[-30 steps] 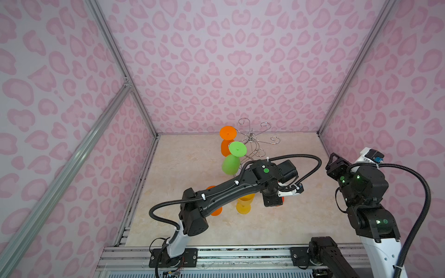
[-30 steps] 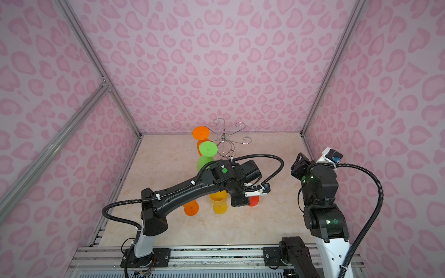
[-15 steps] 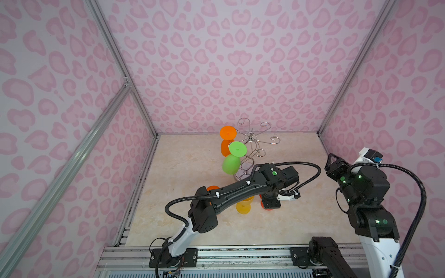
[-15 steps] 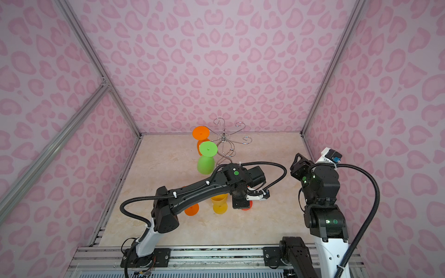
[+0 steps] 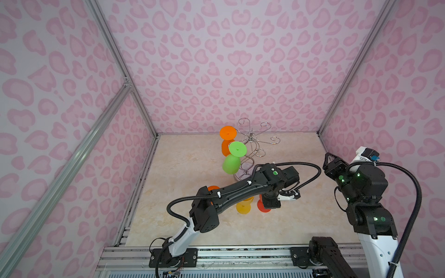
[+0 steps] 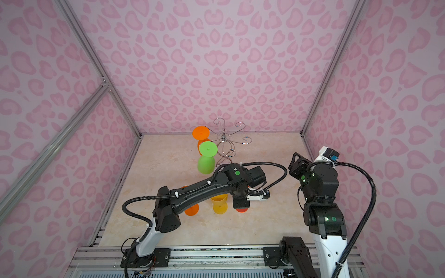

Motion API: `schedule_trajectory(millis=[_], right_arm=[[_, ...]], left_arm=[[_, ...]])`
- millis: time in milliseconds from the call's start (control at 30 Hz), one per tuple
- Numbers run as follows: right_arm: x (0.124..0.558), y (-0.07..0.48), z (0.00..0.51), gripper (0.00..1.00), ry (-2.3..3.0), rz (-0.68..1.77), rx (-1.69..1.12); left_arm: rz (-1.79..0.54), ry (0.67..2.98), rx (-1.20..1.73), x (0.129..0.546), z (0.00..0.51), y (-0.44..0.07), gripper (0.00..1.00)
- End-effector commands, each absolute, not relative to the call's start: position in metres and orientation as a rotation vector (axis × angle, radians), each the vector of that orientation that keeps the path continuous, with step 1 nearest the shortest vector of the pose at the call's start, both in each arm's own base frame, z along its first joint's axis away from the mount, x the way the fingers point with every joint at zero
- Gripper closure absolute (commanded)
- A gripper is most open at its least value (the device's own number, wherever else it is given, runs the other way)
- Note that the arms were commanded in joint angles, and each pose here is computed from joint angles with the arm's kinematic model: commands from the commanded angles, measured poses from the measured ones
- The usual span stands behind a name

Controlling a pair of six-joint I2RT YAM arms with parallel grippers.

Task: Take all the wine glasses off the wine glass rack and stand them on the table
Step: 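Lower the red glass upright onto the table beside the yellow glass with the left gripper, then open the left gripper and move it to the green glass on the rack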

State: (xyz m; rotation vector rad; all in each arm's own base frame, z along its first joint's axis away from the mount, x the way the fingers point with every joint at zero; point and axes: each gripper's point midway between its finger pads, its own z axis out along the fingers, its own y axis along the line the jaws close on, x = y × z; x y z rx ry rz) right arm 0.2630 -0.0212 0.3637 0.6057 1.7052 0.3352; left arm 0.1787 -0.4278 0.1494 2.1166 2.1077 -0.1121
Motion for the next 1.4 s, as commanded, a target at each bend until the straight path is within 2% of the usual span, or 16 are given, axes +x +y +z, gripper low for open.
schedule_trajectory(millis=[0, 100, 233, 367, 567, 700, 800, 867, 1000, 1067, 1200, 1367], right_arm=[[0.263, -0.019, 0.367, 0.45, 1.688, 0.359, 0.601], [0.262, -0.019, 0.368, 0.45, 1.685, 0.357, 0.600], [0.262, -0.019, 0.366, 0.45, 1.689, 0.359, 0.599], [0.261, -0.019, 0.364, 0.45, 1.690, 0.361, 0.601], [0.263, -0.015, 0.359, 0.45, 1.692, 0.391, 0.592], [0.265, -0.012, 0.355, 0.46, 1.701, 0.409, 0.583], [0.266, -0.010, 0.356, 0.47, 1.704, 0.413, 0.569], [0.265, -0.010, 0.355, 0.47, 1.705, 0.410, 0.566], [0.268, -0.009, 0.350, 0.47, 1.710, 0.418, 0.565], [0.270, -0.008, 0.348, 0.47, 1.712, 0.433, 0.567], [0.274, -0.004, 0.343, 0.47, 1.718, 0.461, 0.568], [0.274, -0.004, 0.342, 0.47, 1.719, 0.462, 0.567]], left_arm=[[-0.137, 2.096, 2.110, 0.178, 0.158, -0.430, 0.72], [-0.161, 2.071, 2.087, 0.179, 0.169, -0.433, 0.65], [-0.207, 2.026, 2.030, 0.180, 0.196, -0.438, 0.48], [-0.321, 1.926, 1.919, 0.176, 0.251, -0.441, 0.46], [-0.567, 1.758, 1.577, 0.175, 0.360, -0.431, 0.45], [-0.750, 1.750, 1.239, 0.185, 0.424, -0.398, 0.46], [-0.926, 1.772, 0.991, 0.195, 0.452, -0.358, 0.46], [-1.041, 1.788, 0.828, 0.205, 0.459, -0.329, 0.45], [-1.189, 1.844, 0.503, 0.230, 0.448, -0.276, 0.33], [-1.290, 1.854, 0.380, 0.240, 0.439, -0.260, 0.32], [-1.452, 1.835, 0.188, 0.254, 0.426, -0.244, 0.31], [-1.523, 1.846, 0.056, 0.268, 0.412, -0.238, 0.31]])
